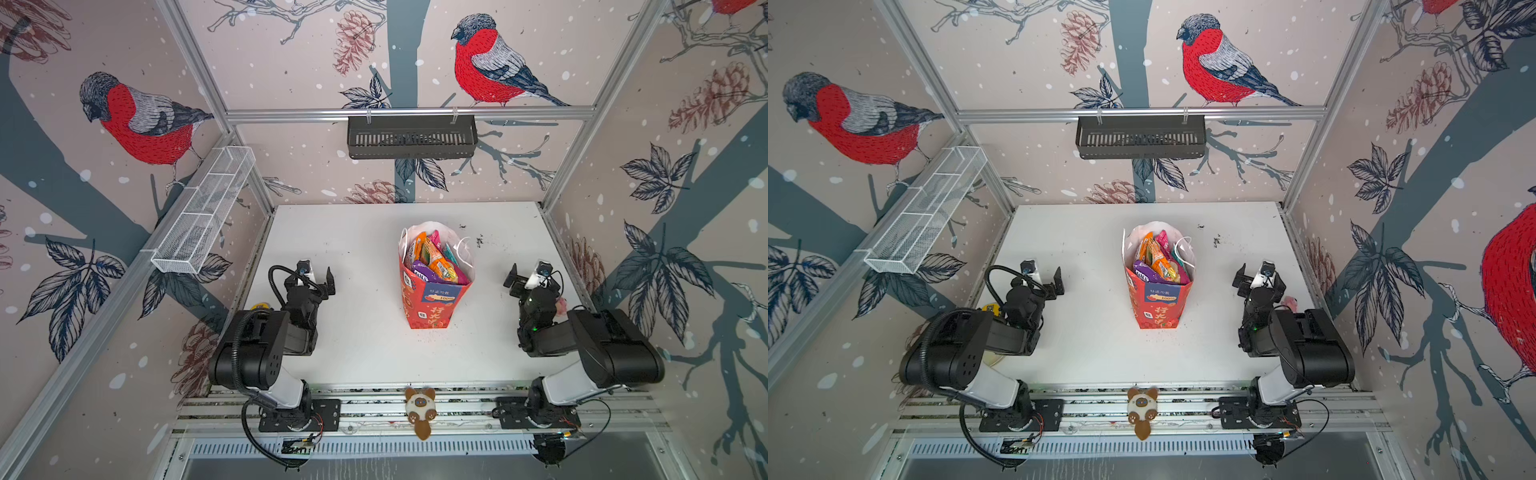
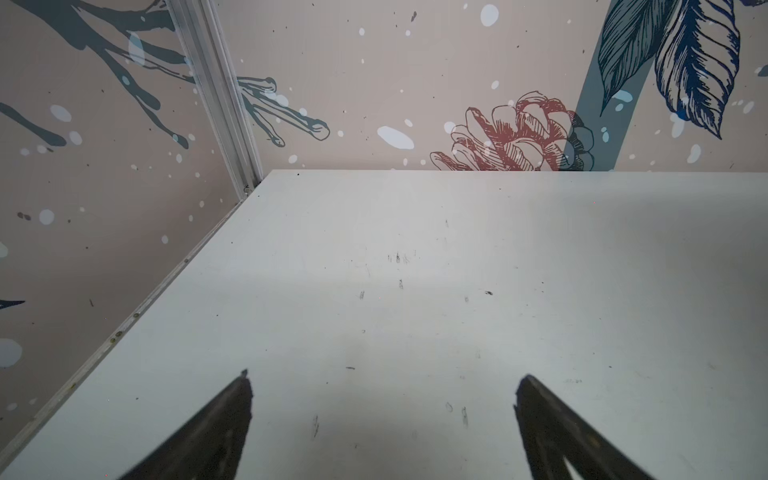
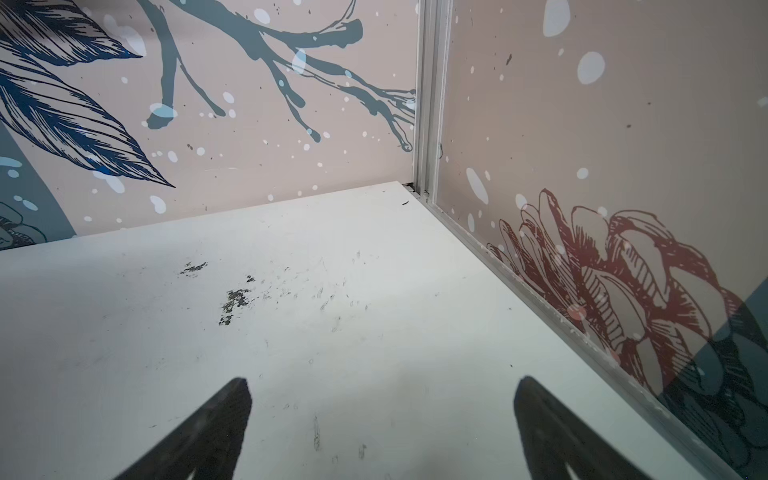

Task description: Take the snacks out of the paper bag

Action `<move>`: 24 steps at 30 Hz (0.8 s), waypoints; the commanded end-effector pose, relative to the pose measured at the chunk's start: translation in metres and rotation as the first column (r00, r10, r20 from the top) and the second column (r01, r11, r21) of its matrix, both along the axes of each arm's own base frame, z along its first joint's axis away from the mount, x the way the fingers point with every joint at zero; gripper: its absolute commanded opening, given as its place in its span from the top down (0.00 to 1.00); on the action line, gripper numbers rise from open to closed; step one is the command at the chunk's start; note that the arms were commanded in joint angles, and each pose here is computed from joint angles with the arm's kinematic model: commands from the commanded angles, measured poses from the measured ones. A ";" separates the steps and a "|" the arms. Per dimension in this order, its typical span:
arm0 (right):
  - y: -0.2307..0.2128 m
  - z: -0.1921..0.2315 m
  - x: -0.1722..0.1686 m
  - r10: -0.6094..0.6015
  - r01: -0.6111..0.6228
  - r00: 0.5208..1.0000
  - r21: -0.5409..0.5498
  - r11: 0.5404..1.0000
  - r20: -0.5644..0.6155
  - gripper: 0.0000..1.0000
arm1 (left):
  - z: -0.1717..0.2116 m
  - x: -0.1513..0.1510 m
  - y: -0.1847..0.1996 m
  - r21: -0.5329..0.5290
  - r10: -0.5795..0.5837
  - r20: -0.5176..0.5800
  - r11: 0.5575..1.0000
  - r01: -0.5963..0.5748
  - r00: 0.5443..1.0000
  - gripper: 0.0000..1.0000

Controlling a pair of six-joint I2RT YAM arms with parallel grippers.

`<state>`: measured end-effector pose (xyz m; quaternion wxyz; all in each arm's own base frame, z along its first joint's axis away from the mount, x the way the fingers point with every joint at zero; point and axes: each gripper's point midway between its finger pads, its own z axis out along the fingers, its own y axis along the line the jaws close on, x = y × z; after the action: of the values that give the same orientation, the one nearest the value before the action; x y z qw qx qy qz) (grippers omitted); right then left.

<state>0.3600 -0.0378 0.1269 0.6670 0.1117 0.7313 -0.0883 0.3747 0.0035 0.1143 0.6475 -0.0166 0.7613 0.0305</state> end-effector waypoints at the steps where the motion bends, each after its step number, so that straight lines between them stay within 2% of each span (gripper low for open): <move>1: -0.001 0.007 0.001 -0.006 0.006 1.000 0.001 1.000 0.027 0.00 | 0.016 0.002 0.001 0.006 0.000 0.062 1.000 0.000 0.998 0.02; 18: -0.001 0.005 0.003 0.000 0.000 1.000 0.006 1.000 0.018 0.00 | 0.014 0.004 0.003 -0.019 -0.009 0.055 1.000 0.010 0.998 0.05; 20: -0.001 0.006 0.003 -0.001 0.001 1.000 0.006 1.000 0.020 0.03 | 0.014 0.004 0.003 -0.019 -0.009 0.055 1.000 0.010 0.998 0.18; 23: -0.001 0.006 0.002 0.002 -0.003 1.000 0.008 1.000 0.022 0.13 | 0.017 0.004 0.003 -0.018 -0.007 0.064 1.000 0.008 0.998 0.49; 24: -0.001 0.006 0.001 0.004 -0.004 1.000 0.009 1.000 0.025 0.16 | 0.017 0.007 0.006 -0.020 0.008 0.047 1.000 -0.007 0.999 0.54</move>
<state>0.3611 -0.0403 0.1280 0.6675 0.1143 0.7303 -0.0897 0.3763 0.0080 0.1164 0.6493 -0.0210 0.7598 0.0261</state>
